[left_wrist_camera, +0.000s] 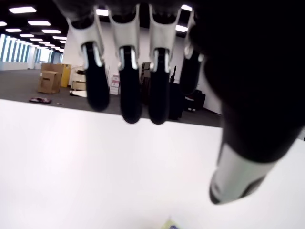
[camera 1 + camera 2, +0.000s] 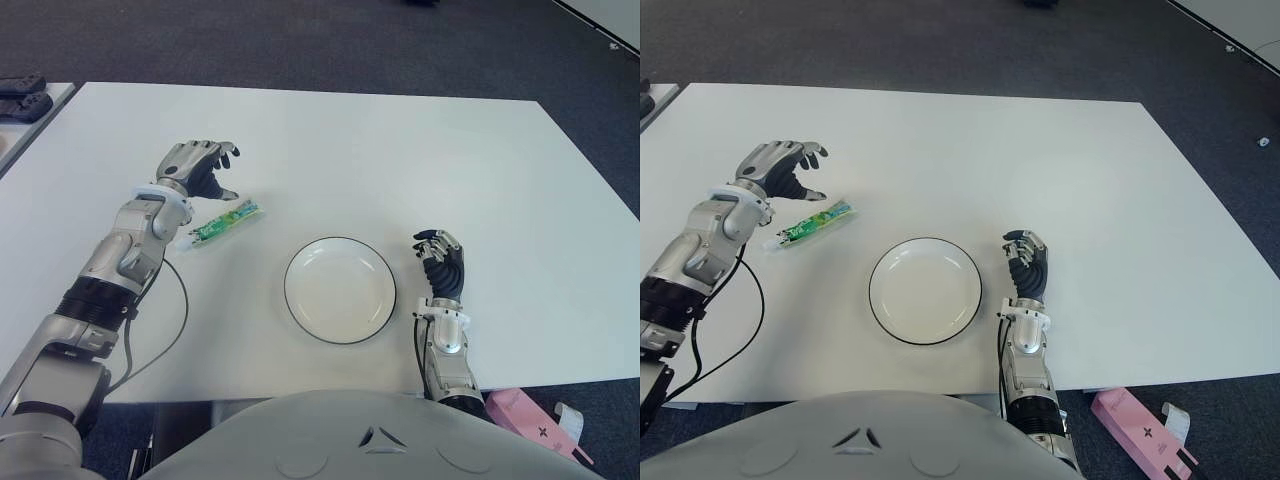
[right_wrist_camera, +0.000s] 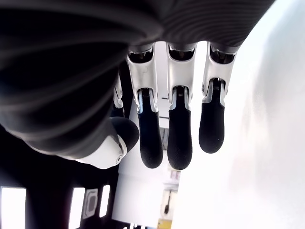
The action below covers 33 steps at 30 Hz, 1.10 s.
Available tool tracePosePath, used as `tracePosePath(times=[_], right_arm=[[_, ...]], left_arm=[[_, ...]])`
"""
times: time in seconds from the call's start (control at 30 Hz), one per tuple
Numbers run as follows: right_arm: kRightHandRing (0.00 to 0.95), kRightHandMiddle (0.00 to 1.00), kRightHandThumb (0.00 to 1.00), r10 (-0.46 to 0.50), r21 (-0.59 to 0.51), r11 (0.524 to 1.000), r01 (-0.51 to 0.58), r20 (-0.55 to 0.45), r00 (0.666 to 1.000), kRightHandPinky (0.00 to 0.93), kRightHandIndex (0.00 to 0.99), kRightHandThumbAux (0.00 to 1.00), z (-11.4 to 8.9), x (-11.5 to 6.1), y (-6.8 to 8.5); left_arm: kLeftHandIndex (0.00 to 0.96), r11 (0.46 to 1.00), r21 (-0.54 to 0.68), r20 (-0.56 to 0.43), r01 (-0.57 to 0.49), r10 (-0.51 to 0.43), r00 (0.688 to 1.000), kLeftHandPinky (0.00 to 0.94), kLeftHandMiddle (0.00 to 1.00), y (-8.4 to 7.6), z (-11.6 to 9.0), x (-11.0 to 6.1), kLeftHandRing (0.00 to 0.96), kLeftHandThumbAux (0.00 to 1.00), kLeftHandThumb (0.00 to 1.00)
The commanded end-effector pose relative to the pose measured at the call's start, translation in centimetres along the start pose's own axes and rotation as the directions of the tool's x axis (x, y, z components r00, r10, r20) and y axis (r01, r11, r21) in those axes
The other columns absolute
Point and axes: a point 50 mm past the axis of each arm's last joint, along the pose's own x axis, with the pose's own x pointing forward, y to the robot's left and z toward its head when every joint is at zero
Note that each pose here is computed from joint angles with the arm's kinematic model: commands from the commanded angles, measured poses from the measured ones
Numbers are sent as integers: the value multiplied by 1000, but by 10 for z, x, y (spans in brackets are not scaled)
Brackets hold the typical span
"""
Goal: Put the toothpaste on the table into the plate.
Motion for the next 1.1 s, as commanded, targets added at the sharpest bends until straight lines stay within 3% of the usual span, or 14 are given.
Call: tracePosePath(times=[0.03, 0.2, 0.6, 0.83, 1.03, 1.1], right_arm=[[505, 477, 711, 7, -16, 1000, -8, -72, 997, 518, 426, 732, -12, -9, 2], [497, 469, 710, 3, -20, 1000, -4, -76, 997, 498, 426, 732, -12, -9, 2], [503, 473, 711, 3, -12, 1000, -3, -59, 998, 509, 427, 732, -11, -10, 1], [502, 486, 712, 0, -12, 1000, -1, -62, 998, 502, 426, 733, -11, -11, 1], [503, 484, 712, 0, -6, 1000, 0, -62, 998, 504, 426, 733, -11, -11, 1], [504, 486, 712, 1, -5, 1000, -1, -57, 998, 505, 426, 733, -11, -11, 1]], left_arm=[[258, 1000, -10, 4, 12, -12, 1000, 408, 403, 5, 2, -6, 412, 878, 0], [260, 999, -20, 27, 32, -32, 999, 417, 419, 8, 5, -9, 424, 873, 0], [284, 974, 33, 53, 226, -228, 972, 456, 454, 11, 10, -17, 465, 727, 0], [266, 942, 59, -2, 332, -332, 943, 395, 376, -3, 6, -15, 392, 643, 1], [259, 925, 85, -17, 371, -371, 928, 418, 349, -8, 6, -14, 373, 551, 24], [217, 913, 104, -24, 395, -395, 918, 399, 334, -12, 6, -14, 359, 505, 51]])
